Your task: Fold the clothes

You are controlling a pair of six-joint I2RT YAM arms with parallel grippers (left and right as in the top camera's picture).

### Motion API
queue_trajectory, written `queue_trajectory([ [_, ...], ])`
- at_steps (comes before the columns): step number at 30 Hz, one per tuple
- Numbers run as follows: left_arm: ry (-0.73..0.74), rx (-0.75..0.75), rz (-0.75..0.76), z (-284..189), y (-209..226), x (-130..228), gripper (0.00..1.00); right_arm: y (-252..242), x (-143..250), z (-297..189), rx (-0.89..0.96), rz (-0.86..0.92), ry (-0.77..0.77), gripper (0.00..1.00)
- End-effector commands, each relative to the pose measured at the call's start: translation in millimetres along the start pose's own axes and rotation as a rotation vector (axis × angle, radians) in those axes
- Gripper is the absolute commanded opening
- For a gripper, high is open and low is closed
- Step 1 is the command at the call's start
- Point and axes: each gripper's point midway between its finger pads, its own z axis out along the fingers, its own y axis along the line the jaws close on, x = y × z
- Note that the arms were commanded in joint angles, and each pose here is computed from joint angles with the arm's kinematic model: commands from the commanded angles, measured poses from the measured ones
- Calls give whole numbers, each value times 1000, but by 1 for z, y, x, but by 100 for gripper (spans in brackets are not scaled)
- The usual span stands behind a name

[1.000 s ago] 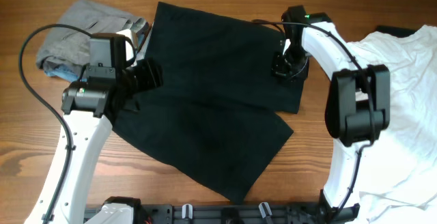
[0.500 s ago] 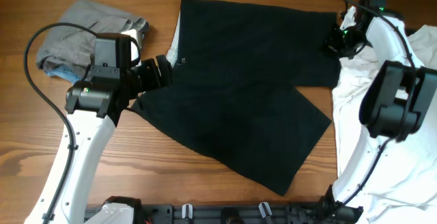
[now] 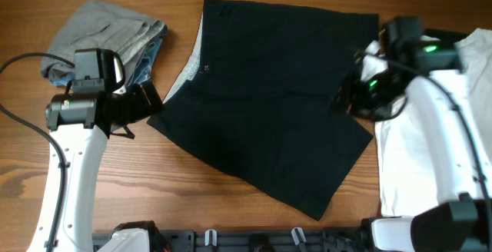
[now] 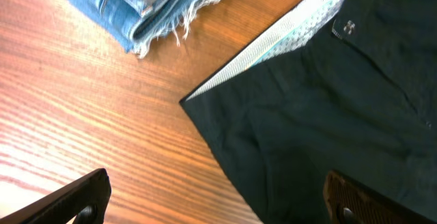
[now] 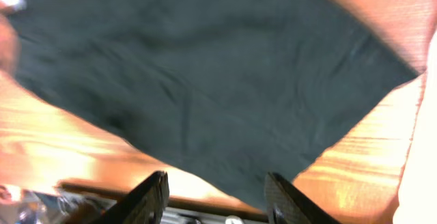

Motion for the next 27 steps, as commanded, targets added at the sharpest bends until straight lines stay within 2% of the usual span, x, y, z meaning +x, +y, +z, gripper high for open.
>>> queue_trajectory([
  [1, 22, -11, -5, 3, 4, 5, 100, -8, 49, 60, 1, 69, 193, 51],
  [6, 49, -22, -7, 11, 5, 7, 100, -39, 122, 120, 93, 172, 389, 52],
  [11, 125, -50, -10, 32, 8, 13, 100, -49, 182, 149, 113, 187, 524, 53],
  [14, 175, -35, -14, 43, 5, 19, 100, -56, 200, 162, 173, 241, 532, 59],
  [16, 189, -37, -15, 46, 5, 20, 100, -58, 199, 164, 205, 293, 513, 64],
  [17, 186, -36, -15, 46, 5, 19, 100, -59, 198, 164, 213, 314, 506, 63],
  [18, 186, -36, -15, 46, 5, 19, 100, -58, 197, 164, 212, 320, 502, 55],
  [19, 186, -36, -15, 46, 5, 19, 100, -58, 196, 165, 210, 320, 500, 43],
  [20, 187, -36, -15, 46, 5, 19, 100, -56, 193, 165, 204, 320, 491, 39],
  [22, 187, -36, -15, 46, 5, 19, 100, -48, 181, 168, 174, 315, 450, 48],
  [23, 187, -36, -15, 46, 5, 19, 100, -46, 177, 169, 171, 323, 437, 48],
  [24, 187, -36, -15, 46, 5, 19, 100, -47, 175, 170, 174, 319, 426, 39],
  [26, 188, -37, -15, 46, 5, 20, 100, -44, 167, 171, 163, 299, 395, 8],
  [27, 189, -37, -15, 46, 5, 20, 100, -42, 163, 169, 165, 292, 382, 4],
])
